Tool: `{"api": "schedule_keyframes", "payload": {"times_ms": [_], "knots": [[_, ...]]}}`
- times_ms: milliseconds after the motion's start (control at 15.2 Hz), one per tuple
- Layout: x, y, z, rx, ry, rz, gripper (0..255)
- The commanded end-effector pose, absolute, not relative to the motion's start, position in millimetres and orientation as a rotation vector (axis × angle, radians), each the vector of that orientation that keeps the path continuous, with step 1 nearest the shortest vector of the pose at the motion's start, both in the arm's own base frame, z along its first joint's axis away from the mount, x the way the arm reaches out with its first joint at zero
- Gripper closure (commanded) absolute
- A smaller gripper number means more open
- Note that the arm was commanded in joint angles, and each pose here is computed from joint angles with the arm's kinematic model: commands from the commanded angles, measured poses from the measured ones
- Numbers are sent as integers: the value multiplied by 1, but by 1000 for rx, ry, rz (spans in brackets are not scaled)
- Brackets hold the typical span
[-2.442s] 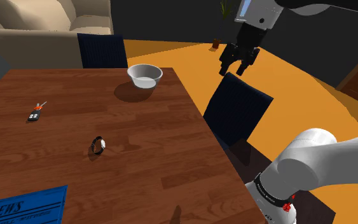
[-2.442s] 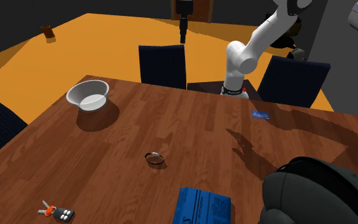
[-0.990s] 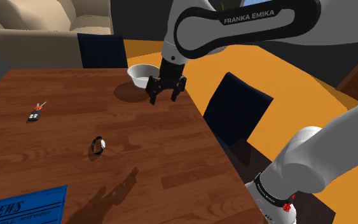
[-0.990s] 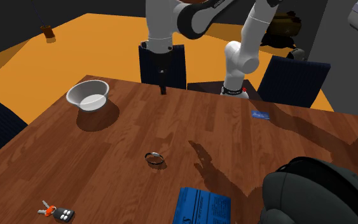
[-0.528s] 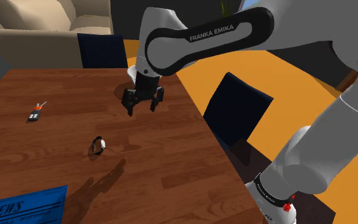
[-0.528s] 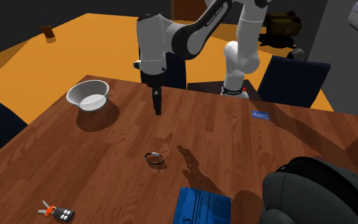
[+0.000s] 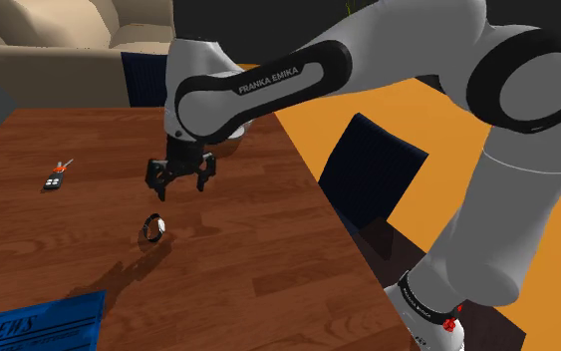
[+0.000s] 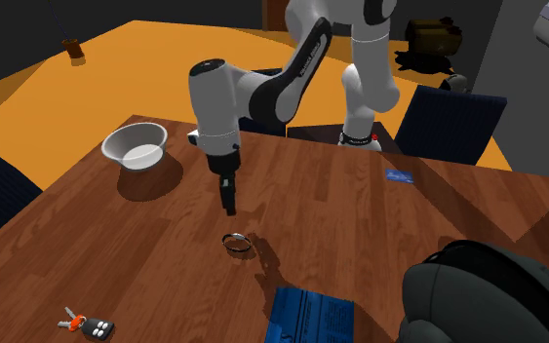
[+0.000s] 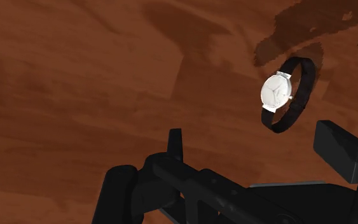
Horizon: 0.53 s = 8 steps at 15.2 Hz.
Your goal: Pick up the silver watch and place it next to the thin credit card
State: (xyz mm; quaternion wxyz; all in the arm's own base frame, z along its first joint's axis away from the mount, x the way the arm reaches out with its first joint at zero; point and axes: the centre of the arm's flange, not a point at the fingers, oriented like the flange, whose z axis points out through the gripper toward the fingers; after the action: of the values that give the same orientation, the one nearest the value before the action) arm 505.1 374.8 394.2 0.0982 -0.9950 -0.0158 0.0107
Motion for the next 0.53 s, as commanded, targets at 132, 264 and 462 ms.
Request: {"api": "schedule_keyframes", "payload": {"times_ms": [132, 264, 462], "knots": [[523, 418, 369, -2936, -75, 43, 0], [524, 423, 362, -2935, -78, 44, 0], [524, 426, 346, -2935, -78, 44, 0]]}}
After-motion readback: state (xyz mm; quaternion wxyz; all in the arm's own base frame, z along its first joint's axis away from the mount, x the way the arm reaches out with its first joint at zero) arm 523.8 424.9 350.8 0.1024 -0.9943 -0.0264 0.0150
